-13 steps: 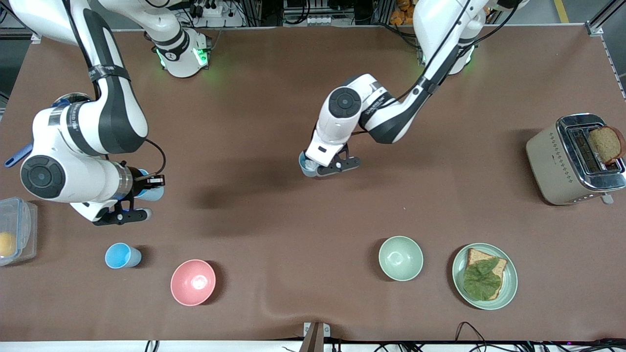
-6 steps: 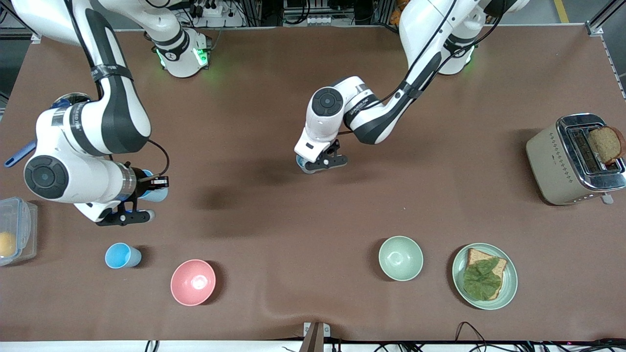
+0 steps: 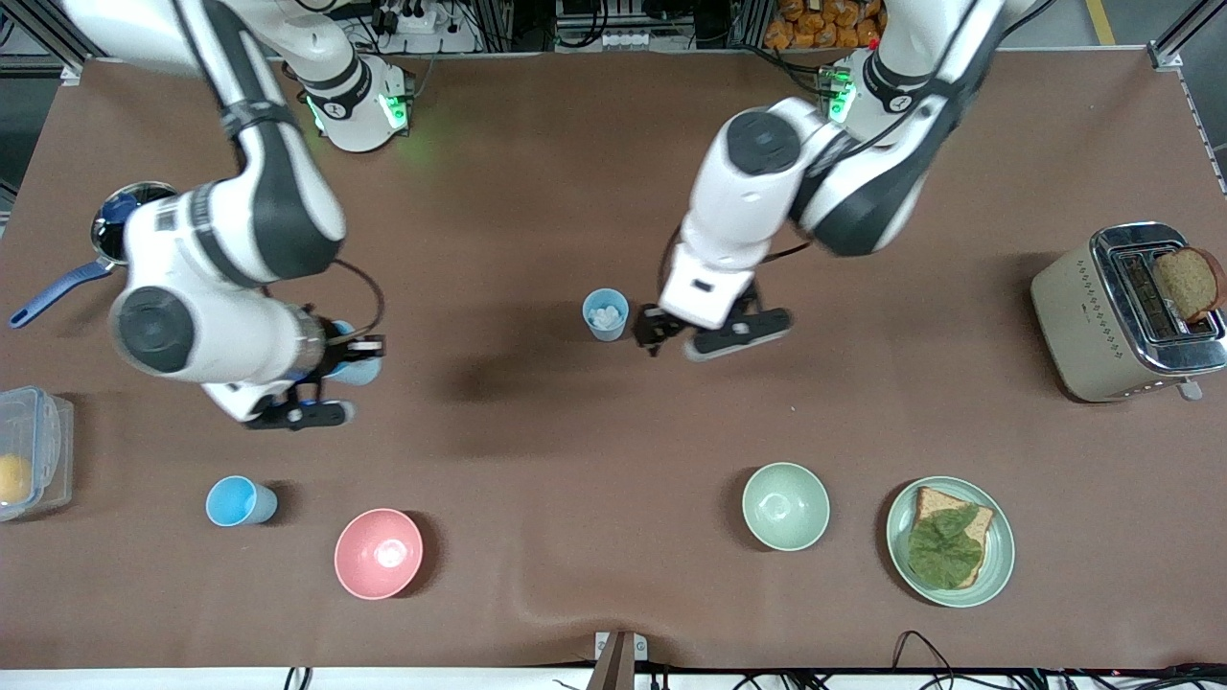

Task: Stack blue cups with both arms
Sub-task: 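Move the blue cup over the tissue cup while the left gripper withdraws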

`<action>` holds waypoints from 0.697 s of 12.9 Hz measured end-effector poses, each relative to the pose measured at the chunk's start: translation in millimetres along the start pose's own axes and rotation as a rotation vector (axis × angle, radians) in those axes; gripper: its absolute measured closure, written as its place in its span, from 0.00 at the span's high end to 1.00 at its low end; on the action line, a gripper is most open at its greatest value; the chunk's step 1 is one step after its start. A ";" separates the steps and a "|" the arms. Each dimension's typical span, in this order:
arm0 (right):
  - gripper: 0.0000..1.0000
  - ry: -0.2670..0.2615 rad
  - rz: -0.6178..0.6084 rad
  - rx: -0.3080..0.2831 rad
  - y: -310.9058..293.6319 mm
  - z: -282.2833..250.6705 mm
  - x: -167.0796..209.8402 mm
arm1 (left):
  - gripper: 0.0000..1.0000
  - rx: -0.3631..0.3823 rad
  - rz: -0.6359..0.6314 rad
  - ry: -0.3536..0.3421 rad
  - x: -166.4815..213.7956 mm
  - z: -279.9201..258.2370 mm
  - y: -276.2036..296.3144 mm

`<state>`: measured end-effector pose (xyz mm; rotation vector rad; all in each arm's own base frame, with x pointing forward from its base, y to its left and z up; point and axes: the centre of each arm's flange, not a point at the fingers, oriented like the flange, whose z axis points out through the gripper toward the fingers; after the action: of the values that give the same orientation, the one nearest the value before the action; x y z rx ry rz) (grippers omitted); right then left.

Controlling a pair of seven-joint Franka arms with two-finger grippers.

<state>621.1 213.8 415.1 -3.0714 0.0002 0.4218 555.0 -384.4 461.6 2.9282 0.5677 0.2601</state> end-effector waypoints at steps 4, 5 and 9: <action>0.04 0.008 0.095 -0.059 -143.2 36.8 -55.8 | 1.00 0.114 0.031 0.053 91.0 -83.2 -103.9; 0.04 0.032 0.095 -0.058 -174.7 47.3 -67.8 | 1.00 0.141 0.057 0.046 110.6 -94.6 -132.5; 0.04 0.075 0.150 -0.057 -260.6 91.4 -80.5 | 1.00 0.214 0.136 -0.002 139.5 -133.8 -202.8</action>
<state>520.5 477.5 359.5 -3.1527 0.2266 0.3169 583.9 -130.2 575.8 3.1792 0.4208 0.2238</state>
